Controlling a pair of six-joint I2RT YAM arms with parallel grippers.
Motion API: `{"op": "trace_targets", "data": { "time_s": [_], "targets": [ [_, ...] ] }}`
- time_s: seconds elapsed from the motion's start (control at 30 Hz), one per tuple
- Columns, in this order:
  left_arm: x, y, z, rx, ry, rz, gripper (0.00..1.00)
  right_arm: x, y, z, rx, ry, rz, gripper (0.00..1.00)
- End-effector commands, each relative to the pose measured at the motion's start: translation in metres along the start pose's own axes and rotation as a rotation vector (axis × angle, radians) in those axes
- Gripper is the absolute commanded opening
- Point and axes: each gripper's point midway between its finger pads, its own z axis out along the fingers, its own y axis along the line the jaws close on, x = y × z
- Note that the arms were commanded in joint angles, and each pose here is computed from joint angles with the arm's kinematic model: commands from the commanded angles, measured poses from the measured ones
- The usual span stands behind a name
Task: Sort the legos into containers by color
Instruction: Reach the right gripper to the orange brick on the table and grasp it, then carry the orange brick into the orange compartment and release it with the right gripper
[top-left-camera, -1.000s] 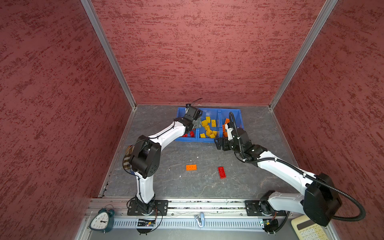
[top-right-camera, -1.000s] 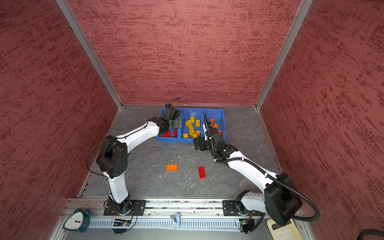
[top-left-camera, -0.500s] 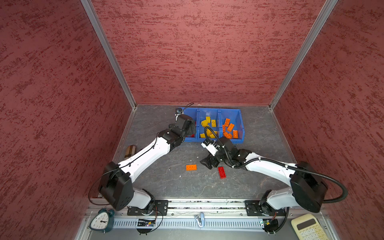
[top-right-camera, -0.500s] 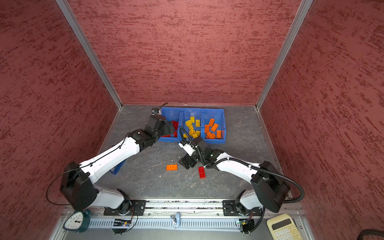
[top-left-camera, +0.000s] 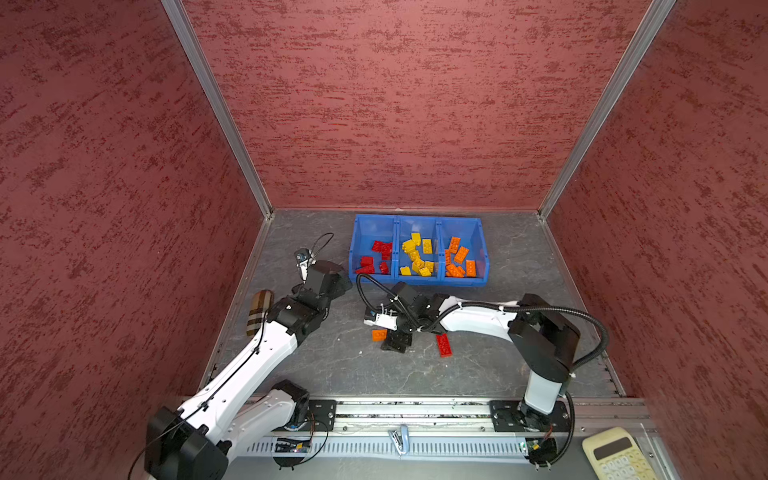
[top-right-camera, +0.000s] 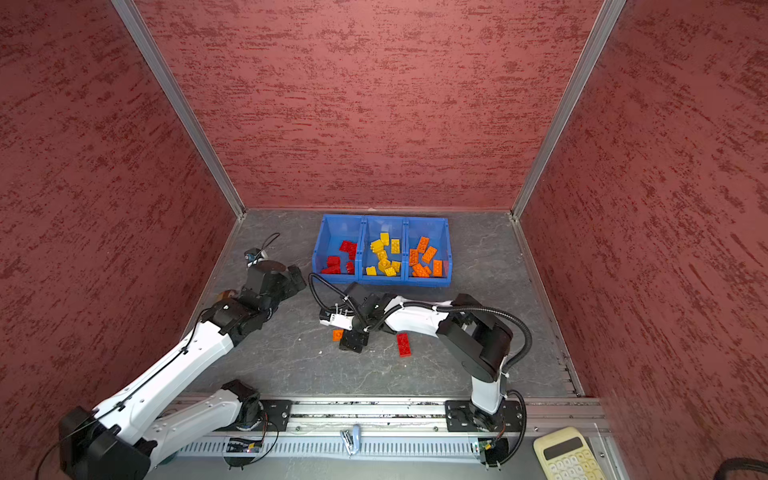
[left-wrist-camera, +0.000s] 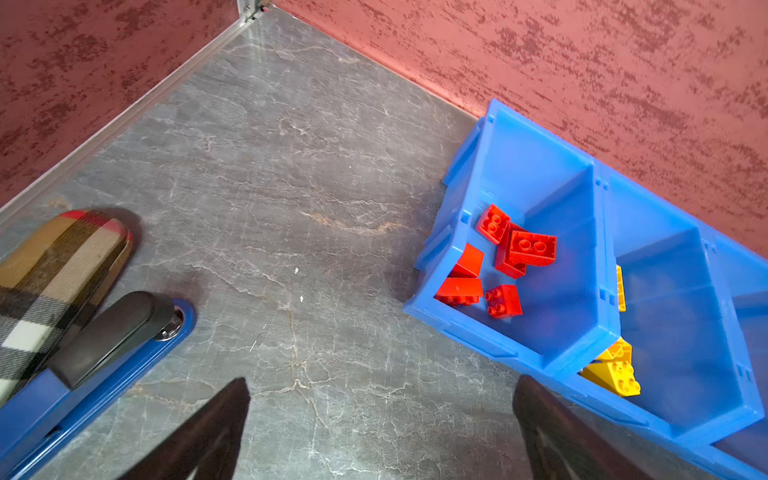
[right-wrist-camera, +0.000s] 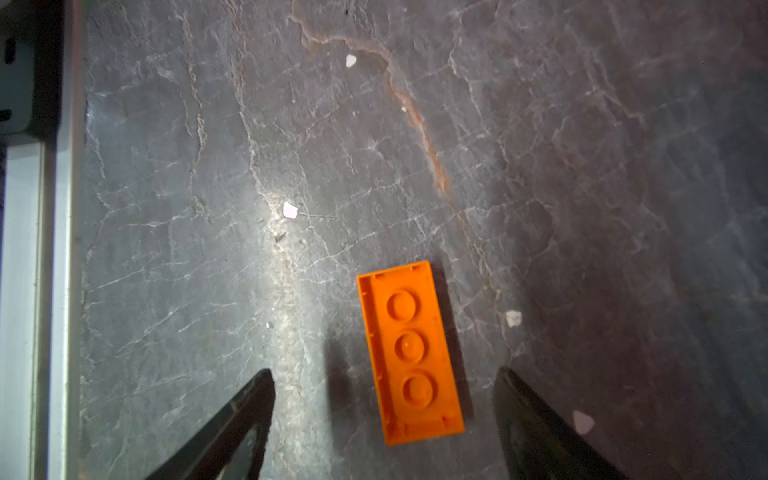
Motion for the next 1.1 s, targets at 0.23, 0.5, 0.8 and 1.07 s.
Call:
{"op": "trace_targets", "data": {
  "time_s": [0.23, 0.5, 0.8, 1.07],
  "targets": [
    [0.011, 0.013, 0.005, -0.034, 0.03, -0.024, 1.0, 0.012, -0.012, 0.024, 0.004, 0.153, -0.068, 0.6],
    [0.013, 0.014, 0.007, -0.035, 0.042, -0.025, 1.0, 0.022, -0.017, 0.027, 0.059, 0.199, -0.077, 0.39],
    [0.022, -0.002, 0.019, 0.012, 0.089, -0.009, 1.0, 0.011, -0.019, -0.01, 0.176, 0.08, -0.037, 0.31],
    [0.012, -0.03, 0.016, 0.059, 0.015, 0.052, 1.0, 0.004, -0.033, -0.068, 0.302, -0.093, 0.055, 0.24]
  ]
}}
